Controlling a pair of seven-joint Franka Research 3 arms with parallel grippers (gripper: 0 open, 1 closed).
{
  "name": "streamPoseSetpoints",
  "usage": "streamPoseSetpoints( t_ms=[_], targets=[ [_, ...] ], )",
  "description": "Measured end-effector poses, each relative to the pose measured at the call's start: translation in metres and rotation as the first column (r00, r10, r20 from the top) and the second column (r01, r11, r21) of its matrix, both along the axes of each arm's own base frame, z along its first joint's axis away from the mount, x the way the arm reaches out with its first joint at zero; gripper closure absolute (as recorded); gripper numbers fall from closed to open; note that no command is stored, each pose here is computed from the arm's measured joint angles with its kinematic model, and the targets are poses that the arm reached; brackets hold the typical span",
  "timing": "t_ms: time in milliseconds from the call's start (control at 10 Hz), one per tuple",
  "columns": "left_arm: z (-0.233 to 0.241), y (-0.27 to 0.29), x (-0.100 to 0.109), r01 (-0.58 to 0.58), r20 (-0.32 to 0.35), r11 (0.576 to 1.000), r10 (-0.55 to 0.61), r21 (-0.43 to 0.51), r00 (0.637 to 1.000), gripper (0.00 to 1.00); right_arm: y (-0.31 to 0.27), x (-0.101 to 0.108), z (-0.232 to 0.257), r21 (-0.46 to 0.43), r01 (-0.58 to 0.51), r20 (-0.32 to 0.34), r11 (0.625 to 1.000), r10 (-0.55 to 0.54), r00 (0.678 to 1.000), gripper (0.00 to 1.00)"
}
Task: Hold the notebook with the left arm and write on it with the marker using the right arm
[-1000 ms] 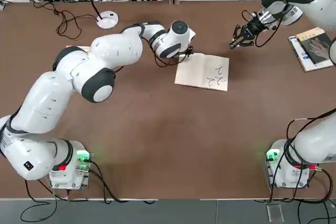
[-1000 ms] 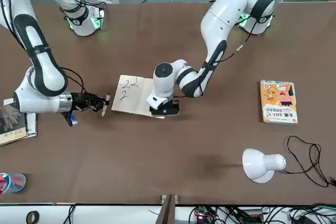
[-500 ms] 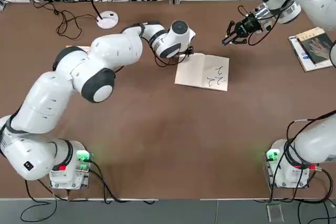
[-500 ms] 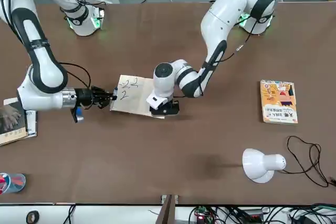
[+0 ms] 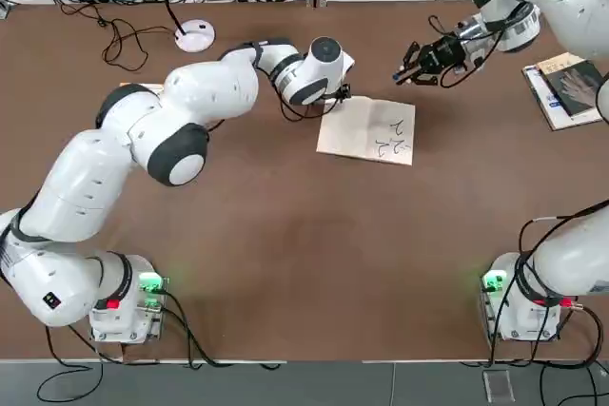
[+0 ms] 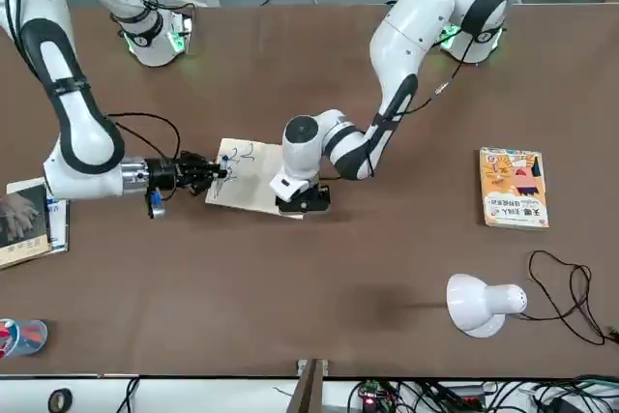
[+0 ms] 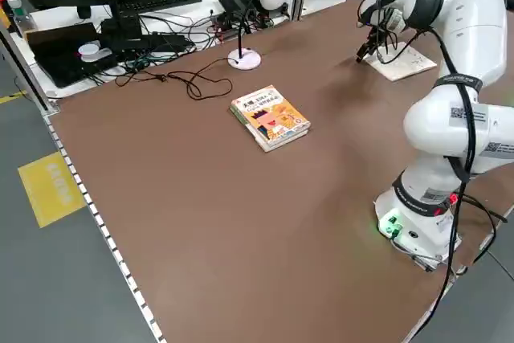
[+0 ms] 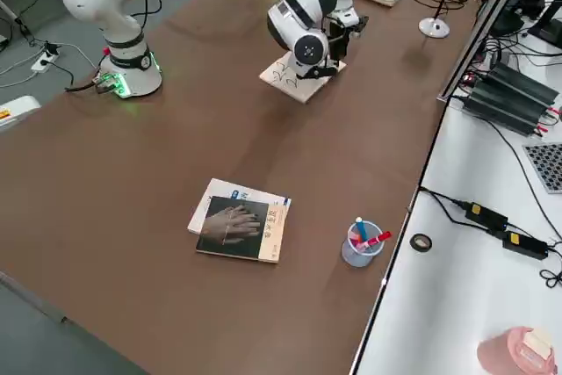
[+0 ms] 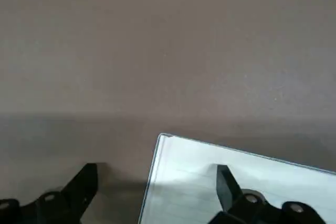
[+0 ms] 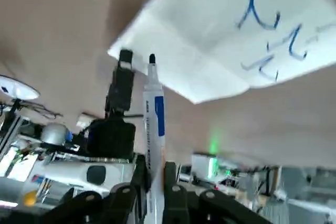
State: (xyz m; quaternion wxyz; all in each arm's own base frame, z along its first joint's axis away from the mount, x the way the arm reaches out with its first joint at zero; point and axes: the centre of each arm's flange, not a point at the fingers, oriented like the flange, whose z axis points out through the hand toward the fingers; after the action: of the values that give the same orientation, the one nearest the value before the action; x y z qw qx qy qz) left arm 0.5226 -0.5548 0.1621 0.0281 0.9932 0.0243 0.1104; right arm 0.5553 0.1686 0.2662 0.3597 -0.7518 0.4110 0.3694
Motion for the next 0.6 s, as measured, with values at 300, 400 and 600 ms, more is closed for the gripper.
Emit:
streamPoseSetpoints(
  t_ms=[300, 400, 600],
  targets=[
    [0.0, 0.0, 0.0, 0.0, 0.0, 1.0, 0.0, 0.0, 1.0, 0.0, 0.009, -0.016, -0.009, 0.046, -0.014, -0.062, 0.999, 0.017, 0.998, 0.83],
    [0.0, 0.0, 0.0, 0.0, 0.001, 1.0, 0.0, 0.0, 1.0, 0.0, 0.011, -0.021, -0.012, 0.058, -0.021, -0.077, 0.998, 0.026, 0.997, 0.83],
    [0.0, 0.001, 0.001, -0.001, 0.002, 1.0, 0.001, 0.001, 1.0, 0.0, 0.013, -0.031, -0.02, 0.069, -0.036, -0.085, 0.997, 0.042, 0.995, 0.83]
  ],
)
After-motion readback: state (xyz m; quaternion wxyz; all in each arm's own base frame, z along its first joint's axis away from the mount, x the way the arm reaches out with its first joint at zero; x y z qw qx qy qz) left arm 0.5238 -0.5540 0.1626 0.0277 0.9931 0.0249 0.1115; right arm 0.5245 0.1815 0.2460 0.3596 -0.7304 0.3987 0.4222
